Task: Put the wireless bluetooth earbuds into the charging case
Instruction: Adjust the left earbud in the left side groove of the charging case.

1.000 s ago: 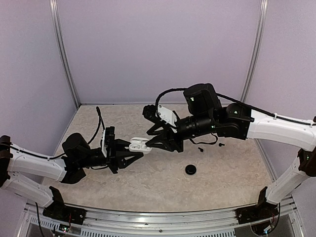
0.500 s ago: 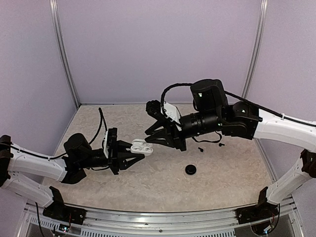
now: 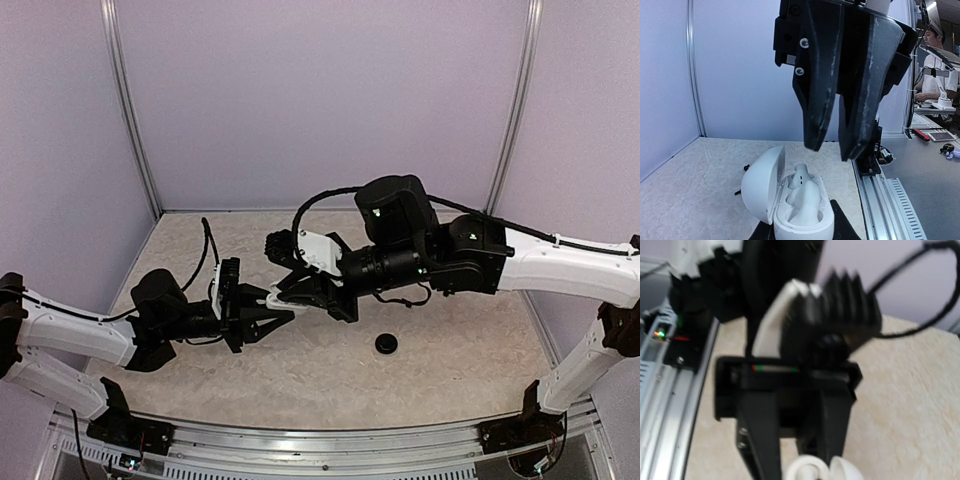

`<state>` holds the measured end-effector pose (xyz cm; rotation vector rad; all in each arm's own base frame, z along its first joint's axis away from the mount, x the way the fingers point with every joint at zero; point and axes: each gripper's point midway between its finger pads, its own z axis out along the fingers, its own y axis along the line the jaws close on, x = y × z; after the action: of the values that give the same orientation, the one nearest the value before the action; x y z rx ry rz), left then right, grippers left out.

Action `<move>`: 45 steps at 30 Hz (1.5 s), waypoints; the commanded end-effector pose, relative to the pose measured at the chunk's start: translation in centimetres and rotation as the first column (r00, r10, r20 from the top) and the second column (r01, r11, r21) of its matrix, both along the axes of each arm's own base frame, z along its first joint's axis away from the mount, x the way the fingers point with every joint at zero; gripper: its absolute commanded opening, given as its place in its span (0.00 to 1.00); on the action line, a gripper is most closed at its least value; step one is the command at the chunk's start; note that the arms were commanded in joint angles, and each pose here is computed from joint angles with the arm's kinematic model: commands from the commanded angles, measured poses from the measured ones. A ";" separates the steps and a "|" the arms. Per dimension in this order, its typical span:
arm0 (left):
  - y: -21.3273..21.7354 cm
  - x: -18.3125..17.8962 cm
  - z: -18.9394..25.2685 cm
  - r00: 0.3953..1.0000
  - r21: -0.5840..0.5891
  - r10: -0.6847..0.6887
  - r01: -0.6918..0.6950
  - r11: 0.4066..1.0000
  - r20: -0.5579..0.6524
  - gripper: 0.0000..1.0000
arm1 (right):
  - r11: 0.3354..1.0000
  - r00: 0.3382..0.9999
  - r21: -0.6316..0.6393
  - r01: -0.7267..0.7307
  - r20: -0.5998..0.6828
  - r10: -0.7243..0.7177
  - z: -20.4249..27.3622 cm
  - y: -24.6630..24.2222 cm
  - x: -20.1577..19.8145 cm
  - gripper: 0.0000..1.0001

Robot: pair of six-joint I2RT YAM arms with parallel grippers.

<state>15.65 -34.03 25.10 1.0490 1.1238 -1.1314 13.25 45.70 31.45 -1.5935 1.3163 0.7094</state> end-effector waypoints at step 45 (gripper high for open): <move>0.5 -1.0 1.7 0.998 -0.056 -0.019 0.022 0.998 0.060 0.00 | 0.960 0.982 -0.205 0.189 0.040 -0.184 -5.9 0.1 3.8 0.02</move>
<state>16.78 -33.58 22.18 1.0357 1.2609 -1.0896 16.45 46.52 26.85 -1.5854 1.4985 0.5074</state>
